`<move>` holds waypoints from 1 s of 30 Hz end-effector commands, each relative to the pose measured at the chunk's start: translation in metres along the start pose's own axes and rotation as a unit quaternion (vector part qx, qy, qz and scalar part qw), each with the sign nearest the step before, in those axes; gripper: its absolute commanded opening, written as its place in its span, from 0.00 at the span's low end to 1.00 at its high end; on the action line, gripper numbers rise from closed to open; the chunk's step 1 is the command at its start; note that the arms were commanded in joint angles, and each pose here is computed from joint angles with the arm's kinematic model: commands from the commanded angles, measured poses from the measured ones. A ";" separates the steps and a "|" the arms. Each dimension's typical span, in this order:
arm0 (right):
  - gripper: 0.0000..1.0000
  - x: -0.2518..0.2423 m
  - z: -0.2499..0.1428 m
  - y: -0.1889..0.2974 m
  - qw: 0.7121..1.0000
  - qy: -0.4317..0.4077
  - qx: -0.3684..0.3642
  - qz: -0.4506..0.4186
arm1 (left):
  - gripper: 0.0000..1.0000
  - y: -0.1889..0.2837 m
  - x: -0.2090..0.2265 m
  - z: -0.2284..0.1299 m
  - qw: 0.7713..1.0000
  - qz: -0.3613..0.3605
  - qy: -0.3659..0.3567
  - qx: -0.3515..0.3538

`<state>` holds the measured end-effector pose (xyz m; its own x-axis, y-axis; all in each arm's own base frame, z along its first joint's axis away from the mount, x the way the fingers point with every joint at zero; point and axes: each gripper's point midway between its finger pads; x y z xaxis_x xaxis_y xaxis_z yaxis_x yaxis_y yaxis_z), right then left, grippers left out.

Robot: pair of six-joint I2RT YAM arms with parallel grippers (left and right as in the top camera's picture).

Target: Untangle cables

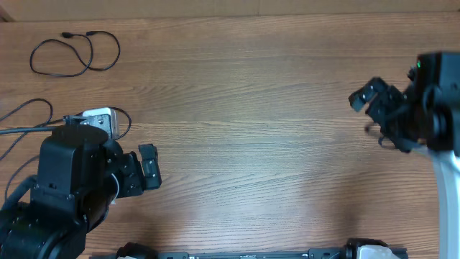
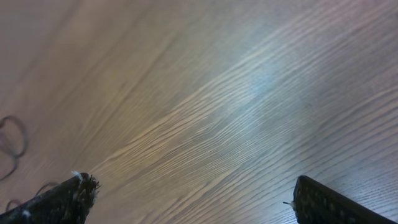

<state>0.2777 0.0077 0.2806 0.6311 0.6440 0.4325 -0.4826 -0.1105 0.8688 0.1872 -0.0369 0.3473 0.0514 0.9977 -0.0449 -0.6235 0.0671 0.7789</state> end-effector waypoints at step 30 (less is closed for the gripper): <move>1.00 -0.071 -0.079 0.124 0.988 0.069 -0.115 0.073 | 1.00 -0.001 0.001 0.003 1.000 0.006 0.007 -0.001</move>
<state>0.1234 0.0099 0.3378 0.4645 0.7255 0.5078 -0.6955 -0.0560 0.7163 0.1889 -0.0375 0.3459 0.0510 0.9978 -0.0427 -0.6173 0.0651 0.7841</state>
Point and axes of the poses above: each gripper's point midway between its finger pads, its own y axis back along the fingers, its own x axis along the line the jaws close on, z = x × y, and after that the axes turned 11 degrees about -y, right-handed
